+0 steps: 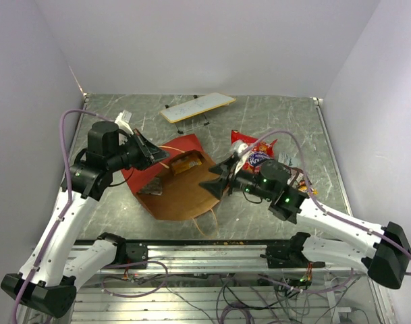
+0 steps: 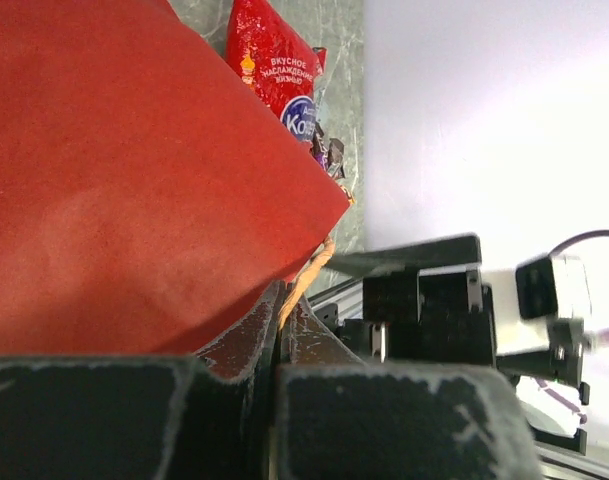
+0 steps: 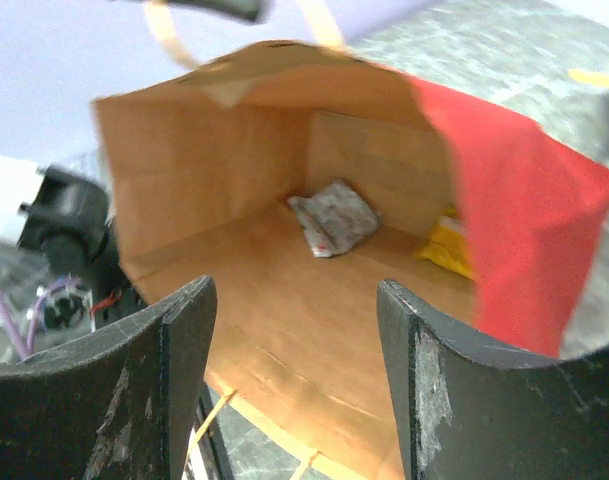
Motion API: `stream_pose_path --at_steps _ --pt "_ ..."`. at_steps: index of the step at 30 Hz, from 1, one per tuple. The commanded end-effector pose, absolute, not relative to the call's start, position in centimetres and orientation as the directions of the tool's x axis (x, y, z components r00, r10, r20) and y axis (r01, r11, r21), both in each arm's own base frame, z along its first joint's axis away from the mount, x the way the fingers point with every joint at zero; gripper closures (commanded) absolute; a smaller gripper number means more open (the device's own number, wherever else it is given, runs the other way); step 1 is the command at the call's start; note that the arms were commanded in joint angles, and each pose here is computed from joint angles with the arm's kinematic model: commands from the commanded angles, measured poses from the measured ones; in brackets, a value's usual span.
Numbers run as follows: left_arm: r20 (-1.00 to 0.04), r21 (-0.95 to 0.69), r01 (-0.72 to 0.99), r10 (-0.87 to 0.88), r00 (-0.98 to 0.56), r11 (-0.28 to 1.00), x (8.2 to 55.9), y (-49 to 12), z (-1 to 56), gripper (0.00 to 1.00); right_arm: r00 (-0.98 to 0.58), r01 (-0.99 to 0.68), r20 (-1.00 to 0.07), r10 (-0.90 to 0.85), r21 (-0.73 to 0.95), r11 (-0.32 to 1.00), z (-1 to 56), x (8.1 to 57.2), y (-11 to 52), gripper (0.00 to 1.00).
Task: Take the snacks out of the paper bag
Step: Take out the snack from the paper bag.
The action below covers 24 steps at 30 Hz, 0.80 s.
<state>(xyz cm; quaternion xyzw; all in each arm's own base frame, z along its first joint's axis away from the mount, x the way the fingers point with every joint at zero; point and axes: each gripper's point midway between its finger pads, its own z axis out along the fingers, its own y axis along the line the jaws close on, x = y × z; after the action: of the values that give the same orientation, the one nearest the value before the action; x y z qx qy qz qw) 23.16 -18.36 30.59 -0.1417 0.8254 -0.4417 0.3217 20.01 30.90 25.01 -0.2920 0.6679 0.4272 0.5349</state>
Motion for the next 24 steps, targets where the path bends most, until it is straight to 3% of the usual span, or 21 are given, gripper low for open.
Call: stream_pose_path --at_steps 1,8,15,24 --pt "-0.411 -0.821 0.046 -0.533 -0.74 0.569 23.0 -18.1 30.8 0.93 0.089 -0.968 -0.996 0.02 -0.082 0.236 27.8 16.4 34.6 0.35" --pt "-0.406 -0.826 0.044 -0.54 -0.737 0.562 23.3 -18.3 31.3 0.93 0.304 -0.942 -0.934 -0.185 -0.324 0.088 23.3 15.6 38.8 0.33" --pt "-0.393 -0.829 0.038 -0.534 -0.749 0.557 23.6 -18.6 31.6 0.93 0.579 -0.785 -0.715 -0.392 -0.619 -0.033 19.5 18.9 40.1 0.3" --pt "-0.392 -0.835 0.042 -0.539 -0.746 0.549 23.5 -18.6 32.0 0.93 0.672 -0.665 -0.523 -0.524 -0.737 -0.116 16.2 22.2 40.1 0.27"
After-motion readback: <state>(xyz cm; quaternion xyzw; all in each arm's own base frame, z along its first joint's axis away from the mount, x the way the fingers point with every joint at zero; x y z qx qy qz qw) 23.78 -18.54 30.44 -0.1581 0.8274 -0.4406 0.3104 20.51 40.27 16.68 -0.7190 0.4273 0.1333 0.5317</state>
